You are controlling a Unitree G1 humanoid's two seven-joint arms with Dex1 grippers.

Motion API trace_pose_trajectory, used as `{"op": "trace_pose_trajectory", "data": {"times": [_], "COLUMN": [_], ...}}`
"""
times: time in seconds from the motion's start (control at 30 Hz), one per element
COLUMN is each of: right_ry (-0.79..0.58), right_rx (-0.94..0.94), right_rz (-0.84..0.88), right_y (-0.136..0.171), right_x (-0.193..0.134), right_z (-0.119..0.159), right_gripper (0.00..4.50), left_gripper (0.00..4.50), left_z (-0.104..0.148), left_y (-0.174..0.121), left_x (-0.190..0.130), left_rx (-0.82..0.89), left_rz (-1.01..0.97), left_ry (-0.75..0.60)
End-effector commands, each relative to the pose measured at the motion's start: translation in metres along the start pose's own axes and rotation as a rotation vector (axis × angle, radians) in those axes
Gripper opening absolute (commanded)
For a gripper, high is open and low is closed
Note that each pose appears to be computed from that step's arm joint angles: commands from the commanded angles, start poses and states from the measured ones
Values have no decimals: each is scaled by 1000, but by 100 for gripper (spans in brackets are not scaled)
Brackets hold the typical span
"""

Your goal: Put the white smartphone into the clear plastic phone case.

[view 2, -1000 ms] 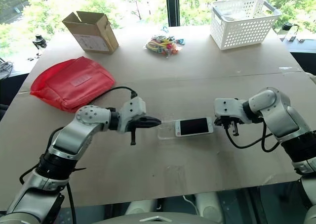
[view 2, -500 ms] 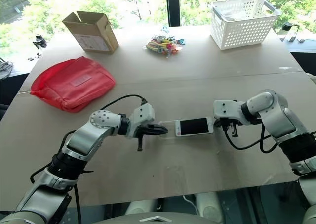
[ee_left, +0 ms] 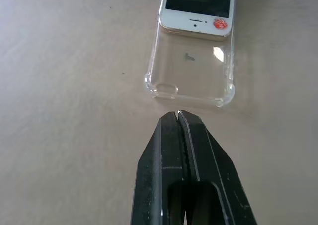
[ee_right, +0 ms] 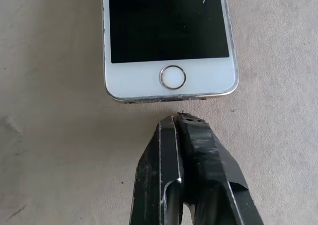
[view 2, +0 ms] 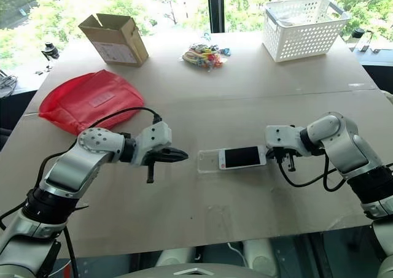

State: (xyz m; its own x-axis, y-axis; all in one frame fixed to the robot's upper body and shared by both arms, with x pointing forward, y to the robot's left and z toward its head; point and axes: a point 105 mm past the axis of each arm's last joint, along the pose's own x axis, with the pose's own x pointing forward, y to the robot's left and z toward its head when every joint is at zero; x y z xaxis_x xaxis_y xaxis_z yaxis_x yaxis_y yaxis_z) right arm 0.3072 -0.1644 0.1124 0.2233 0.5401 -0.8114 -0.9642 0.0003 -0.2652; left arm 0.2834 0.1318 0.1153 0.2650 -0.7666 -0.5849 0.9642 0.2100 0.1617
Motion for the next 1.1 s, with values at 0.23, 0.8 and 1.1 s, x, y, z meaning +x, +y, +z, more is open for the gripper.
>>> {"op": "trace_pose_trajectory", "data": {"times": [0.23, 0.8, 1.1], "right_ry": [-11, -47, 16], "right_rx": [-28, -102, -96], "right_rz": [-13, -52, -144], "right_y": [-2, -9, -26], "right_x": [-5, 12, -2], "right_z": [9, 32, 17], "right_gripper": [7, 7, 7], "left_gripper": [0, 0, 0], "left_z": [-19, 19, 19], "left_y": [-14, -16, -3], "left_x": [62, 86, 65], "left_rx": [-4, 63, 30], "left_rz": [-103, -101, -44], "left_ry": [6, -138, -161]}}
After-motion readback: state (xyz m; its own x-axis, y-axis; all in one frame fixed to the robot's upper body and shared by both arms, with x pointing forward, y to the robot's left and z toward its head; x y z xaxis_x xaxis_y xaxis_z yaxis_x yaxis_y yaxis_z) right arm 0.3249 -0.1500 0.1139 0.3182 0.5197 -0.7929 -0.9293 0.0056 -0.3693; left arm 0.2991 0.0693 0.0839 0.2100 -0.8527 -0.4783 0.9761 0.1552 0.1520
